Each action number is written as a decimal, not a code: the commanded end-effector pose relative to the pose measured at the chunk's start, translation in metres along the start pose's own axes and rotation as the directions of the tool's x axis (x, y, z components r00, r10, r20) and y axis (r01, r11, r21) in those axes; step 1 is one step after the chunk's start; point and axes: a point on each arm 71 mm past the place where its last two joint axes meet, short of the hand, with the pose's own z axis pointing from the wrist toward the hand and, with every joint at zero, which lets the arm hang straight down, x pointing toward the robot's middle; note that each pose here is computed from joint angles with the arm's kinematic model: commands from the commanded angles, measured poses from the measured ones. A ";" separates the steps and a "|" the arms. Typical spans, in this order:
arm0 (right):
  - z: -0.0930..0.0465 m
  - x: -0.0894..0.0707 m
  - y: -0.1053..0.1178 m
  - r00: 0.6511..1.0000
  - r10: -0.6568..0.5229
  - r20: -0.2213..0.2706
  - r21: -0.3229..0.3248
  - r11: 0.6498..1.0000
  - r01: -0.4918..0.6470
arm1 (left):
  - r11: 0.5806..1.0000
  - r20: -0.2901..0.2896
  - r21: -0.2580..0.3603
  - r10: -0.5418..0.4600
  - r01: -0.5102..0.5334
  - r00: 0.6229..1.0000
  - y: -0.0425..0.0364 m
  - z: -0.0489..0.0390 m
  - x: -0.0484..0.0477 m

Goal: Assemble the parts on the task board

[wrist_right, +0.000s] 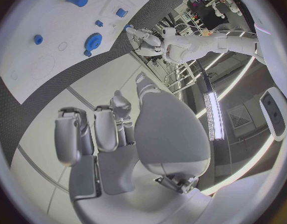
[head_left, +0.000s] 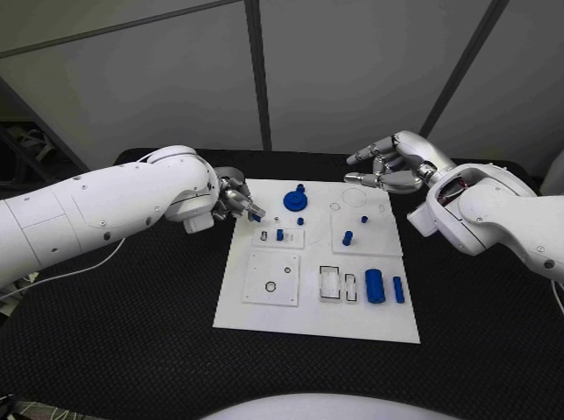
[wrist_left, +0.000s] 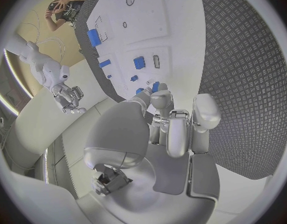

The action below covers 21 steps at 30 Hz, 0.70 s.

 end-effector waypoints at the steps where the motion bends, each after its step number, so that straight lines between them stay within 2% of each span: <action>1: 0.001 0.000 0.001 1.000 -0.003 -0.007 -0.007 1.000 0.003 | 1.000 0.026 -0.002 0.001 0.000 1.000 0.0004 -0.0014 0.0053; 8: 0.001 0.001 0.001 1.000 -0.006 -0.009 -0.007 1.000 0.006 | 1.000 0.015 0.006 0.024 -0.025 1.000 0.0014 -0.0018 0.0190; 21: 0.002 0.002 0.003 1.000 -0.006 -0.017 -0.014 1.000 0.006 | 0.999 -0.005 0.020 0.046 -0.046 0.999 -0.0011 -0.0038 0.0267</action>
